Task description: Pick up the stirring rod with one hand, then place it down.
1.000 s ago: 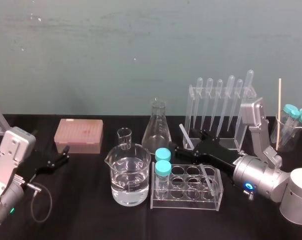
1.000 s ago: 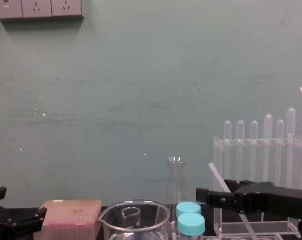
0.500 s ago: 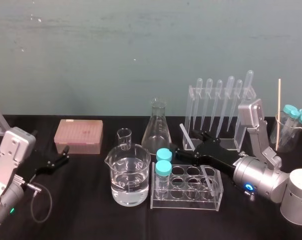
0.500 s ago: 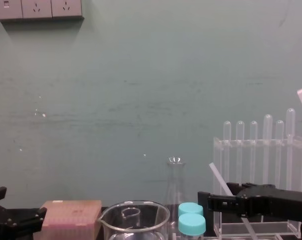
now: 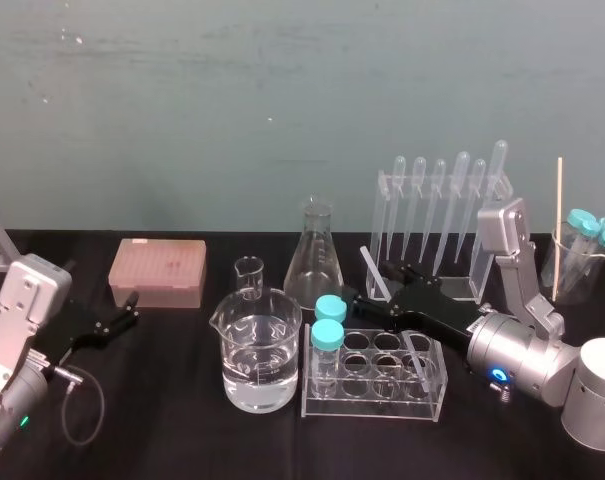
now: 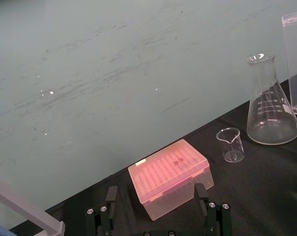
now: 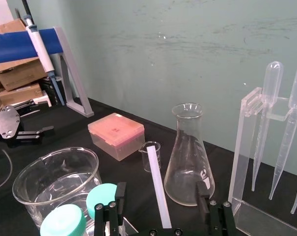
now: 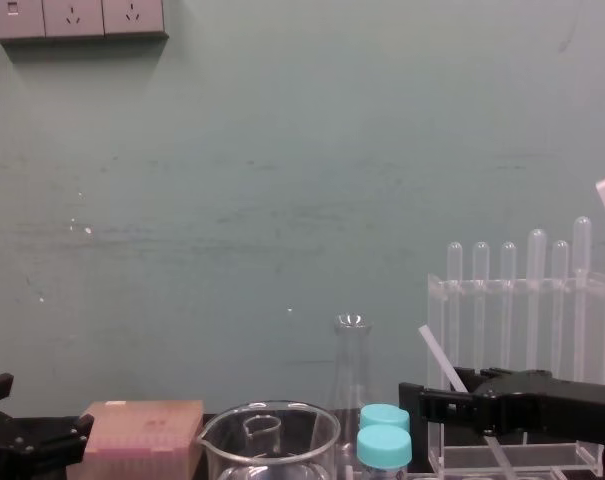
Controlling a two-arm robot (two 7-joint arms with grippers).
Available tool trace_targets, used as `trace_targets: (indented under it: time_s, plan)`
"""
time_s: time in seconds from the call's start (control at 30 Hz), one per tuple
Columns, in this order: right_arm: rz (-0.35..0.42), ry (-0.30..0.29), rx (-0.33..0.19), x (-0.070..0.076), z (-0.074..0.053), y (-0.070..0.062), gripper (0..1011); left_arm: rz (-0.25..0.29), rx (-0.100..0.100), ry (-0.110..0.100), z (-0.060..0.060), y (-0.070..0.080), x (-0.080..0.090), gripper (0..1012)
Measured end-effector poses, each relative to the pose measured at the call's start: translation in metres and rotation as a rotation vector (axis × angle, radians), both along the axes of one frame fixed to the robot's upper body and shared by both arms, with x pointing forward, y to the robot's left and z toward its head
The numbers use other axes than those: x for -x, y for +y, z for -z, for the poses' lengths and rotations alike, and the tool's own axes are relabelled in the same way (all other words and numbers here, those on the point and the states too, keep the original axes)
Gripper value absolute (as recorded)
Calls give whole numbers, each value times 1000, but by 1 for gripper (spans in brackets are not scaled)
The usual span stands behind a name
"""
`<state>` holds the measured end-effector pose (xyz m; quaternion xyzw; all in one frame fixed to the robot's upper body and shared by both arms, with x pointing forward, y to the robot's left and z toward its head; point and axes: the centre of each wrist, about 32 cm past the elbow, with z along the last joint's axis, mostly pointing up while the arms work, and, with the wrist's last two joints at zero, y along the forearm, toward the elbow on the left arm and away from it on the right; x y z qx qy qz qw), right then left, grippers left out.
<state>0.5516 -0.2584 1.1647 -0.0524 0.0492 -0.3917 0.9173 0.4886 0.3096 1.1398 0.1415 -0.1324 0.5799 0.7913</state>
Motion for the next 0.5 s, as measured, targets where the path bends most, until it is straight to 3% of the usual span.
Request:
trace_targets:
  time_s: [0.03, 0.17, 0.5]
  plan:
    - [0, 0, 0, 0, 0, 0, 854, 0, 0, 0, 0, 0, 0, 1000]
    - [-1, 0, 0, 0, 0, 0, 790, 0, 0, 0, 0, 0, 0, 1000]
    - [1, 6, 2, 0, 1, 0, 449, 0, 0, 0, 0, 0, 0, 1000]
